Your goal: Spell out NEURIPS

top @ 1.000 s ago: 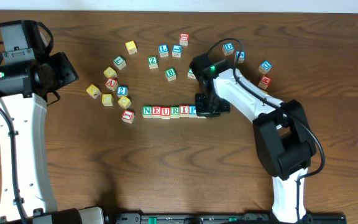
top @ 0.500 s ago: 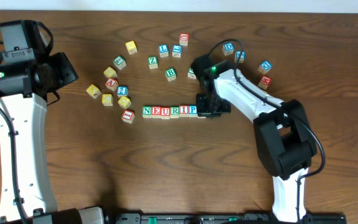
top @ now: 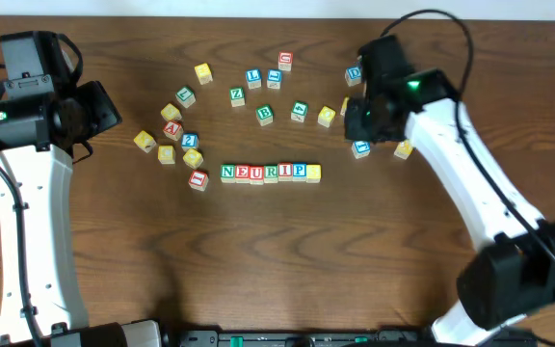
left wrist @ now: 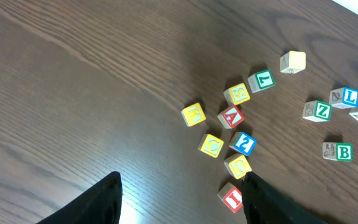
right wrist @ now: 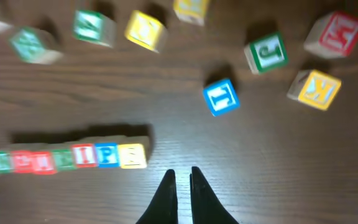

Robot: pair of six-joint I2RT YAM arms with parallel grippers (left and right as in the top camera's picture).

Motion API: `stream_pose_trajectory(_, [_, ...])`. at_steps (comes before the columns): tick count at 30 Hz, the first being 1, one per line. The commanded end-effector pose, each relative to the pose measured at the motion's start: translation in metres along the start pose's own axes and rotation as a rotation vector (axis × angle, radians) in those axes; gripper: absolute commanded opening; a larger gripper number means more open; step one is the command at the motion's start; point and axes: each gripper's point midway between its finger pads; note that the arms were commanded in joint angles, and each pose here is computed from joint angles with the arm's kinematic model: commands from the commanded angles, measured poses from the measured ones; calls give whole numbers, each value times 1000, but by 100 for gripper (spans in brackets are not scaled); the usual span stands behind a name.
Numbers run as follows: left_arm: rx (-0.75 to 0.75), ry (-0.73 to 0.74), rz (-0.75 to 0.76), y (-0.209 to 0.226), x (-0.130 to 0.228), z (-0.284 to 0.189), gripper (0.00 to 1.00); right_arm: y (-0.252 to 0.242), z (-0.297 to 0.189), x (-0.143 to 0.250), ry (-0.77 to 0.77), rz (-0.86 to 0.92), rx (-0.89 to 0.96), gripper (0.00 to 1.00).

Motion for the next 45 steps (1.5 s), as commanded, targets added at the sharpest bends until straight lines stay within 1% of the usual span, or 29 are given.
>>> stream_pose_trajectory(1, [-10,-4,17,2,-4,0,61,30,2,10,39,-63,-108,3])
stream_pose_trajectory(6, [-11,-5,17,2,-4,0,61,85,21,28,60,-146,-231,4])
stream_pose_trajectory(12, [-11,-9,16,2,-5,0,61,147,51,67,97,-249,-325,6])
stream_pose_trajectory(16, [-12,-8,14,3,-5,0,61,165,70,89,120,-298,-328,11])
stream_pose_trajectory(18, [-12,-3,-5,3,-3,0,61,169,78,96,132,-306,-323,11])
stream_pose_trajectory(22, [4,22,-6,-1,3,1,61,162,82,90,111,-297,-290,11])
stream_pose_trajectory(26, [21,84,1,-8,20,7,60,147,67,59,61,-255,-284,13])
stream_pose_trajectory(29, [35,149,20,-16,39,13,60,121,47,27,19,-203,-272,15])
stream_pose_trajectory(33, [99,227,58,-38,64,21,60,87,36,5,5,-158,-234,20])
stream_pose_trajectory(38, [119,294,123,-56,92,33,59,43,31,-15,14,-88,-177,21])
stream_pose_trajectory(39, [124,313,143,-62,101,38,59,27,30,-20,21,-53,-156,21])
stream_pose_trajectory(45, [153,374,188,-76,129,48,59,-4,30,-27,43,-9,-113,24])
Point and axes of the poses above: each gripper's point midway between its finger pads, its own z axis out along the fingers, its own y axis along the line the jaws close on, x = y × z, and after that the axes turned 10 degrees about z, right-handed
